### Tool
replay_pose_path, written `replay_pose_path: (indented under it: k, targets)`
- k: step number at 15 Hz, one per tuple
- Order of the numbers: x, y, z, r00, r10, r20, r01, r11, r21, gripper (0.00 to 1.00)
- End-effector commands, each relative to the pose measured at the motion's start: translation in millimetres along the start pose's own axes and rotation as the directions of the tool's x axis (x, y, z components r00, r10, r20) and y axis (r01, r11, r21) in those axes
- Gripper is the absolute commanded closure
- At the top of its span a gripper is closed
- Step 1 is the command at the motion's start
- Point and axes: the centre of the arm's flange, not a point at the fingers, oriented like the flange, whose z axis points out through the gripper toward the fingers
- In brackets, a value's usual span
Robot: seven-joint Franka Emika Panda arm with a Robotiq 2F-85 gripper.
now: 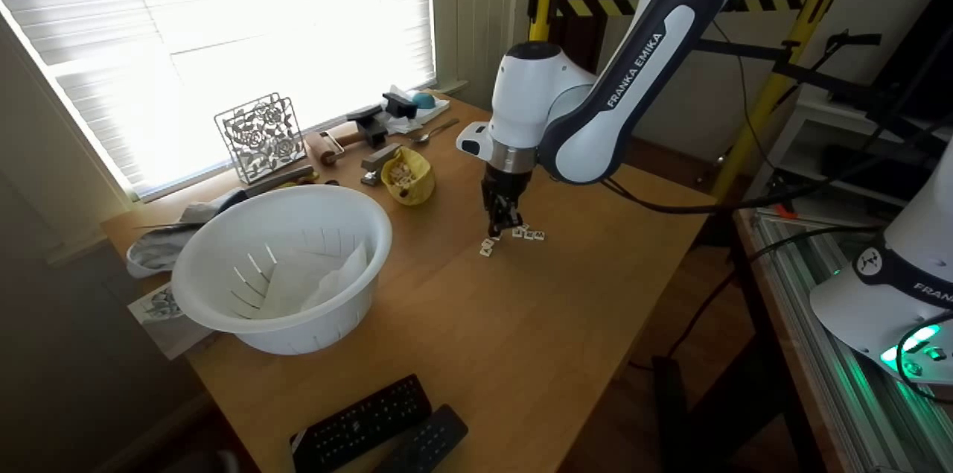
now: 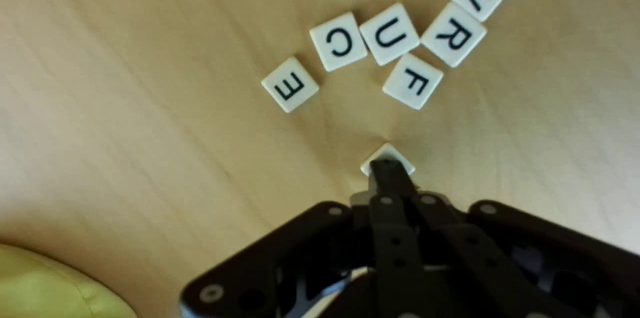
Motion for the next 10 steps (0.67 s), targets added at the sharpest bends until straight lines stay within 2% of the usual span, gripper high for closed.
replay_pose_path:
  k: [1,3,6,10]
  targets:
    - [-18,-9,20,0.990,-0.138,0.040,0.136,0.990,0.038,1.00]
    - [-19,-8,20,0.982,-0.183,0.041,0.181,0.983,0.037,1.00]
    - [-19,-4,8,0.982,-0.189,0.018,0.189,0.982,0.032,1.00]
    - [-25,5,-20,0.995,-0.096,-0.023,0.097,0.994,0.047,1.00]
